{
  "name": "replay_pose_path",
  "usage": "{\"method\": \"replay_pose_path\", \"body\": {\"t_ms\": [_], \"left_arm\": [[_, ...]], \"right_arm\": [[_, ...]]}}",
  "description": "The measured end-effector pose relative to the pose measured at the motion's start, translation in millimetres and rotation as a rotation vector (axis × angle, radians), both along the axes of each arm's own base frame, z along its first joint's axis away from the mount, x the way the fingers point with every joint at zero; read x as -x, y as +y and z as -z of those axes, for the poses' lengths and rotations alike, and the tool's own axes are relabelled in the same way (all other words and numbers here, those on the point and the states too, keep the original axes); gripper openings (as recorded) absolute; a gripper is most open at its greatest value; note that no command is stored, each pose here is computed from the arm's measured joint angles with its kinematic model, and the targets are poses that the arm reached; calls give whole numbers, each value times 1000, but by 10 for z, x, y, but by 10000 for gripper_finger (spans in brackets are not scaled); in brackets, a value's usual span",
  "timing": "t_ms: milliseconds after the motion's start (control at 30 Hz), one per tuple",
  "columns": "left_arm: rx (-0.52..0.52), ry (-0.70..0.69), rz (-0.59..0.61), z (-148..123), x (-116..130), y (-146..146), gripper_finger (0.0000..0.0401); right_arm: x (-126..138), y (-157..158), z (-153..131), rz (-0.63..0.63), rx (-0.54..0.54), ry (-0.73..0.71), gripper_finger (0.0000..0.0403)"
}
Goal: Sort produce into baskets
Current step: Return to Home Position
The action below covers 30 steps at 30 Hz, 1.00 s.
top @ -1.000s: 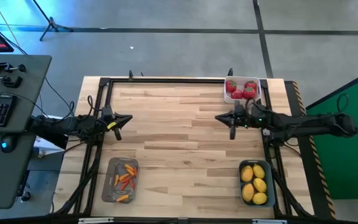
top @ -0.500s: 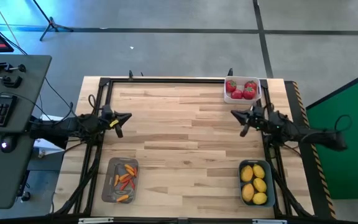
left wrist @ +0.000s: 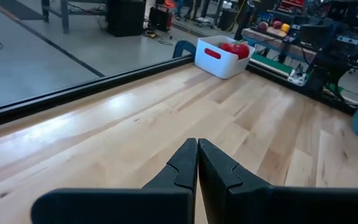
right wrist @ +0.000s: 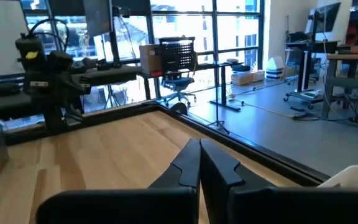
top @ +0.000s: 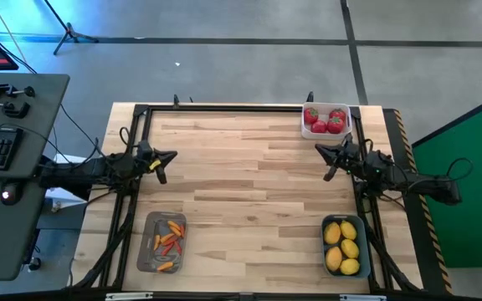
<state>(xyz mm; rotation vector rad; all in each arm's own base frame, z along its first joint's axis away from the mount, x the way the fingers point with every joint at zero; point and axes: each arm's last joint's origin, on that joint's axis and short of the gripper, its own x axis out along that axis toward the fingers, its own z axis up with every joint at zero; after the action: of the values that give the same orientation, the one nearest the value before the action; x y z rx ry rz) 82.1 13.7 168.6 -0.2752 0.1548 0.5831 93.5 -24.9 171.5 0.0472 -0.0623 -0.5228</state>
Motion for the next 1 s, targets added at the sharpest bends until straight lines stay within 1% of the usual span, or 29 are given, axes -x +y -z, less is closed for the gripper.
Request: {"method": "replay_pose_path", "body": {"t_ms": [133, 300, 533, 1000], "left_arm": [[1, 1, -2, 1, 0, 4, 0], [-8, 12, 42, 2, -6, -7, 0], [11, -1, 36, 0, -6, -7, 0], [1, 4, 39, 0, -6, -8, 0]], "right_arm": [[0, 0, 0, -1, 5, 3, 0], [0, 1, 0, -3, -5, -3, 0], [0, 1, 0, -3, -8, -5, 0], [0, 1, 0, -3, -8, -5, 0]]}}
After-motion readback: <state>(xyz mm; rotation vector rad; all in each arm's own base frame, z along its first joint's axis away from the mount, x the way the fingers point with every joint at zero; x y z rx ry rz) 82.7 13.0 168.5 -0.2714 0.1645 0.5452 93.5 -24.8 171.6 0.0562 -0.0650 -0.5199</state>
